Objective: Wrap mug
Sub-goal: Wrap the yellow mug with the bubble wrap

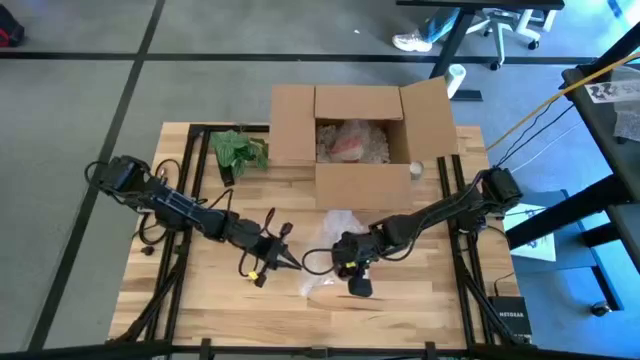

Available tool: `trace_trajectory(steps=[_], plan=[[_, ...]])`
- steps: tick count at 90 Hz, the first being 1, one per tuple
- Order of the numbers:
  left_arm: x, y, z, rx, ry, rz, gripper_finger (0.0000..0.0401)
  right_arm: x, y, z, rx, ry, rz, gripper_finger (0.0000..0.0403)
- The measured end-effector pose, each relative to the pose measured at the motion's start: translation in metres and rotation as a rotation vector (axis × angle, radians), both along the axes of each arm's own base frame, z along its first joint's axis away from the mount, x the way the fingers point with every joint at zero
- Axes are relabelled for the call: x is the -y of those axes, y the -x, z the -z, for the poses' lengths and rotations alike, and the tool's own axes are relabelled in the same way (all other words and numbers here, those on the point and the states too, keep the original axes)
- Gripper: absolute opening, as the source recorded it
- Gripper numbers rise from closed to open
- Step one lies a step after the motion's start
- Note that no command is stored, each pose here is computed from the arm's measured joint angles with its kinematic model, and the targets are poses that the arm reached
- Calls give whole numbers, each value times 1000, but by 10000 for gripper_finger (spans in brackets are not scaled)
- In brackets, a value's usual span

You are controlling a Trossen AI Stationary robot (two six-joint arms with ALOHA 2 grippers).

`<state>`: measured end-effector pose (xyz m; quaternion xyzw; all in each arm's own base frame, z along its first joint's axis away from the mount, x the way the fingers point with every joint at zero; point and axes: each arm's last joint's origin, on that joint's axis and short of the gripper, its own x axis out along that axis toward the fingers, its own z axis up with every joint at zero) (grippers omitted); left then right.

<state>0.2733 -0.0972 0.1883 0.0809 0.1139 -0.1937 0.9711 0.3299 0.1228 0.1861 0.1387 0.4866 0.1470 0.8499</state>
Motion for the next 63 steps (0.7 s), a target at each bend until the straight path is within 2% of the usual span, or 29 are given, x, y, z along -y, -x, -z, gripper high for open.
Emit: trace_trajectory(steps=[27, 43, 63], plan=[[-4, -15, -13, 56, -8, 55, 0, 0, 0, 0, 0, 0, 0, 0], [0, -44, -9, 46, -6, 143, 0, 0, 0, 0, 0, 2, -2, 0], [11, -81, 11, 2, -5, 223, 0, 0, 1, 0, -6, 12, 2, 0]])
